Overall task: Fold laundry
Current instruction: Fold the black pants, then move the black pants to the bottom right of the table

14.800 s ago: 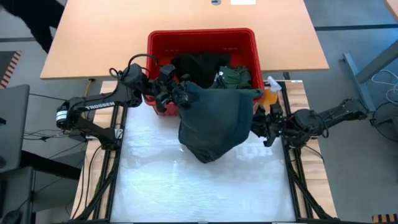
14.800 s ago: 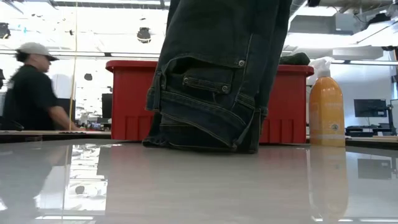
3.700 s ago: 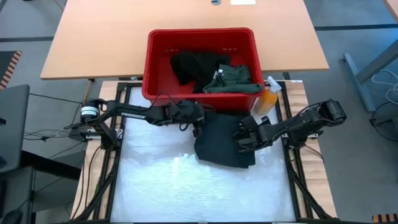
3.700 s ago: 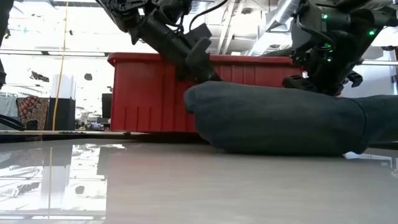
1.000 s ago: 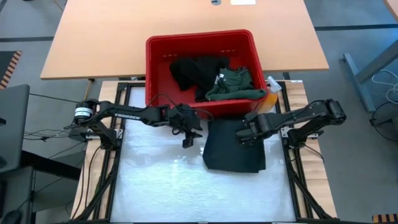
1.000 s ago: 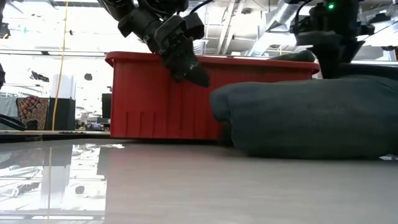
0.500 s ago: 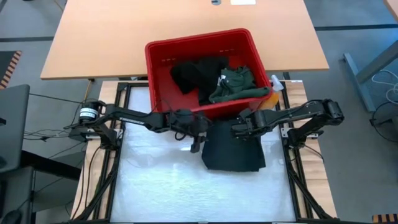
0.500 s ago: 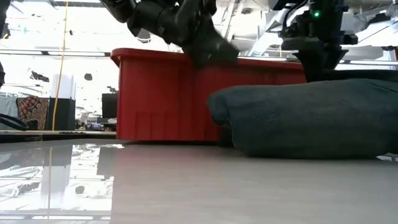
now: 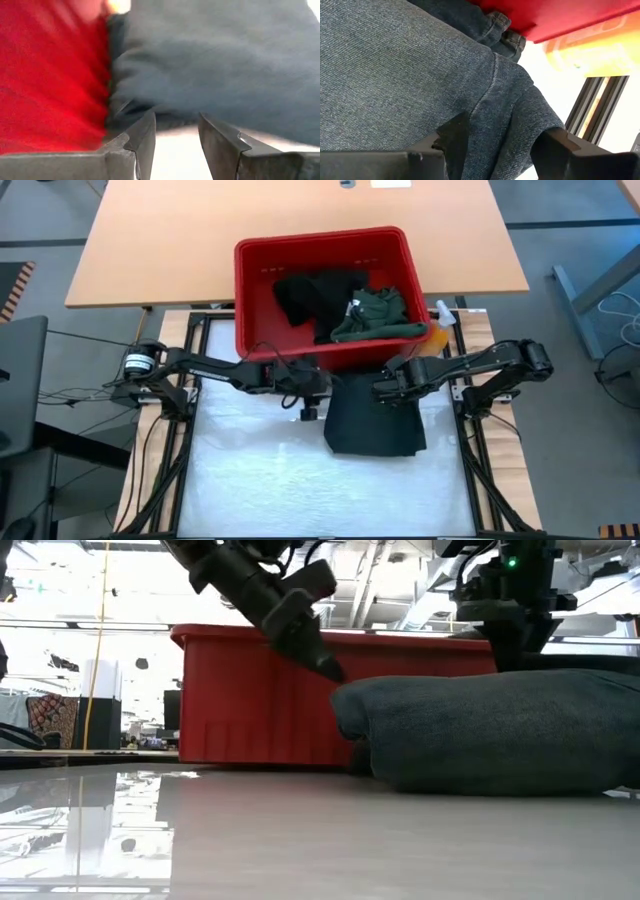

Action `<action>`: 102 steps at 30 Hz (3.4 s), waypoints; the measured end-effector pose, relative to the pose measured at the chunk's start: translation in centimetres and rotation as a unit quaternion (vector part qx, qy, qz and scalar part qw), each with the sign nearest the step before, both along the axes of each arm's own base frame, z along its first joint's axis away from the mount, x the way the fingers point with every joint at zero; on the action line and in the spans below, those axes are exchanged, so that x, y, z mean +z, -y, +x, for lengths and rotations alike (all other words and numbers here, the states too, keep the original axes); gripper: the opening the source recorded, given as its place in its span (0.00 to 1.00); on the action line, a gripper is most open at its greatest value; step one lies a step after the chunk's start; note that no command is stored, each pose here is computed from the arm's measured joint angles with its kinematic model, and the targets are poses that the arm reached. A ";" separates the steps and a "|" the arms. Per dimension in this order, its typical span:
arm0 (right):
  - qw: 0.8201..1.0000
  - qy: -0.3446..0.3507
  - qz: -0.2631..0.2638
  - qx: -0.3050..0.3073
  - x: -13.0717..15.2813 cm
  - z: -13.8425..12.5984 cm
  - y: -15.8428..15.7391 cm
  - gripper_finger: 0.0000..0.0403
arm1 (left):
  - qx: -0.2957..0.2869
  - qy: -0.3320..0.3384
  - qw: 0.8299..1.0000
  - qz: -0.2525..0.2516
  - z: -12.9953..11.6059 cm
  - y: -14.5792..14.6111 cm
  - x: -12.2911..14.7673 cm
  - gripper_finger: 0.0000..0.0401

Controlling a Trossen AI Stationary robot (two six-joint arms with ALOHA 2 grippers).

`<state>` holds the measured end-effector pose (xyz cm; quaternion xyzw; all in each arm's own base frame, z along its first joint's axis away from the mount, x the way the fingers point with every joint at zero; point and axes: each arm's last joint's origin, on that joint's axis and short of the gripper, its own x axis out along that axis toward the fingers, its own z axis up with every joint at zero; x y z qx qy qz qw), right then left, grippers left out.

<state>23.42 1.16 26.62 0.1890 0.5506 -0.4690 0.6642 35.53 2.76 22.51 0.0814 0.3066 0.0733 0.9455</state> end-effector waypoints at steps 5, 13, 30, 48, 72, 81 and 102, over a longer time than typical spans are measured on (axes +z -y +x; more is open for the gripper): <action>1.000 -0.003 0.000 0.006 0.0 0.0 0.0 0.53 | 0.044 -0.017 0.999 0.007 -1.3 -1.2 1.0 0.34; 1.000 -0.008 0.002 0.005 0.0 -0.1 0.1 0.53 | -0.036 0.147 0.988 -0.024 -1.3 -0.8 5.7 0.34; 1.000 -0.011 0.004 0.009 0.1 -0.2 0.1 0.53 | -0.227 0.178 0.956 -0.054 6.9 0.9 1.3 0.34; 0.997 -0.052 0.032 0.035 1.8 -3.0 -0.6 0.53 | -0.096 0.022 0.995 0.006 14.6 1.2 -4.7 0.34; 0.940 0.260 -0.078 0.205 -6.0 -0.1 -4.1 0.53 | -0.073 0.101 0.987 0.098 1.7 -2.2 15.6 0.34; 0.961 0.159 -0.103 0.201 -11.8 3.6 0.1 0.52 | -0.030 0.086 0.990 0.105 -2.3 -2.0 17.7 0.34; 0.972 0.073 0.157 0.157 -10.2 -4.3 -7.2 0.47 | 0.038 0.176 0.984 0.002 -11.8 -1.8 14.6 0.34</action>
